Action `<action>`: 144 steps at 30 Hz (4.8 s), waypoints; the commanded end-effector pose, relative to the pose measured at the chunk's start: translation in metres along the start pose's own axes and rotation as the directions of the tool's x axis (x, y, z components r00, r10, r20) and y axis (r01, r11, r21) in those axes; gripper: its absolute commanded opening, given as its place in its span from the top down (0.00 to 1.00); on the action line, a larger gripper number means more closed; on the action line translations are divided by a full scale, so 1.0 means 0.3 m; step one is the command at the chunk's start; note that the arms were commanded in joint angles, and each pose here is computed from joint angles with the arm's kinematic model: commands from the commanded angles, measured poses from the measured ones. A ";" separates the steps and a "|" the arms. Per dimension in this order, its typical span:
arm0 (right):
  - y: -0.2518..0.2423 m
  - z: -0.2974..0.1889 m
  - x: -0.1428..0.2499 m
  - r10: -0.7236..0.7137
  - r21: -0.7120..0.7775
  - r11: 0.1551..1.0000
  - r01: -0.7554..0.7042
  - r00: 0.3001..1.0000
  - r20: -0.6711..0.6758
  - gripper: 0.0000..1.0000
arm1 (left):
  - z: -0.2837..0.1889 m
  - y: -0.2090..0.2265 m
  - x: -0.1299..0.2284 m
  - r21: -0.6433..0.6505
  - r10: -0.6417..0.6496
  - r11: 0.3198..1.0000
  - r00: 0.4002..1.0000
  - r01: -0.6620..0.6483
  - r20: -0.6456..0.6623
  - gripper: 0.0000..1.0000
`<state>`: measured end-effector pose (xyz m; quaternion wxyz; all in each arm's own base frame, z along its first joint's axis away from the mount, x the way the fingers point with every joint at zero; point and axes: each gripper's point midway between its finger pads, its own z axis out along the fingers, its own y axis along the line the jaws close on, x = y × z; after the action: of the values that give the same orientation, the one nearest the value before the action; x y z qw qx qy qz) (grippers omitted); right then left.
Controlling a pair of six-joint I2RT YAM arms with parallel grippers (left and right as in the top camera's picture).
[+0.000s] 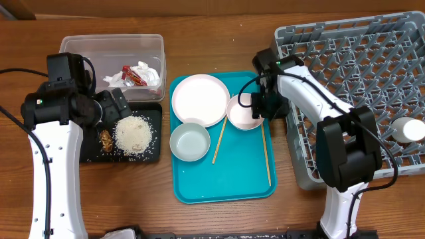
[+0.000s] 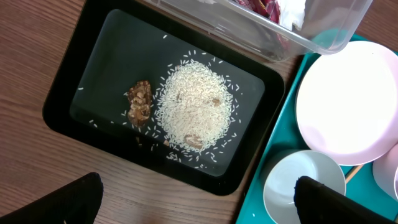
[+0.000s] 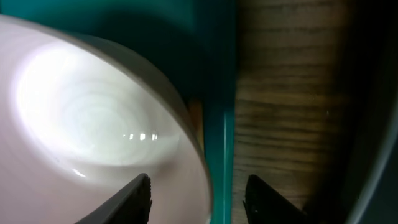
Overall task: Sort waste into correct bins and load items into the dishwasher
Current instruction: 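Grasp the pink bowl rim on the teal tray with the right gripper, then carry the pink bowl into the dish rack and release it, then grasp the white bowl on the teal tray with the right gripper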
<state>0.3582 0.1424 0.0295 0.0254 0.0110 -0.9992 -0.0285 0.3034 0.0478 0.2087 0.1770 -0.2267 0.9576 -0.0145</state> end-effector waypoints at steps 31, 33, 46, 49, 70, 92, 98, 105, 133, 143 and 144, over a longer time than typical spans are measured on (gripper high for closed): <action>-0.278 -0.736 -0.145 0.131 0.072 0.973 -0.221 0.778 0.614 0.96 | -0.020 0.004 -0.013 -0.004 -0.005 1.000 1.000 0.005 0.025 0.00; -0.366 -0.798 -0.164 0.145 0.120 0.945 -0.305 0.717 0.682 0.96 | -0.020 0.004 -0.013 -0.004 -0.005 1.000 1.000 0.005 0.025 0.00; -1.059 -1.059 -0.235 0.139 0.223 0.614 -0.757 0.382 0.914 0.96 | -0.020 0.004 -0.013 -0.004 -0.005 1.000 1.000 0.005 0.025 0.00; -1.262 -1.064 -0.170 0.090 0.351 0.359 -0.865 0.406 0.909 0.96 | -0.020 0.004 -0.013 -0.004 -0.005 1.000 1.000 0.005 0.025 0.00; -1.440 -0.601 -0.133 0.275 0.552 0.133 -0.823 0.565 0.778 0.96 | -0.020 0.004 -0.013 -0.004 -0.005 1.000 1.000 0.005 0.024 0.00; -1.284 -0.457 -0.098 0.415 0.529 0.249 -0.811 0.583 0.699 0.96 | -0.020 0.004 -0.013 -0.004 -0.005 1.000 1.000 0.005 0.025 0.00; -1.189 -0.428 -0.126 0.402 0.553 0.326 -0.767 0.642 0.653 0.86 | -0.020 0.004 -0.013 -0.004 -0.005 1.000 1.000 0.005 0.024 0.00; -1.109 -0.452 -0.148 0.419 0.483 0.421 -0.768 0.637 0.647 0.55 | -0.020 0.004 -0.013 -0.004 -0.005 1.000 1.000 0.005 0.025 0.00; 0.123 -0.374 0.045 0.034 -0.178 0.984 0.001 0.980 0.194 0.29 | -0.020 0.004 -0.013 -0.004 -0.005 1.000 1.000 0.005 0.025 0.00; 0.379 -0.203 0.214 -0.107 -0.252 0.959 0.133 0.988 0.115 0.28 | -0.020 0.004 -0.013 -0.004 -0.005 1.000 1.000 0.005 0.025 0.00; 0.403 -0.186 0.232 -0.128 -0.258 0.954 0.154 0.985 0.115 0.28 | -0.020 0.004 -0.013 -0.004 -0.005 1.000 1.000 0.005 0.025 0.00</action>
<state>0.3080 0.2399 0.1076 -0.0463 0.0667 -0.9858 -0.1473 0.3034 0.0478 0.2087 0.1770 -0.2267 0.9576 -0.0145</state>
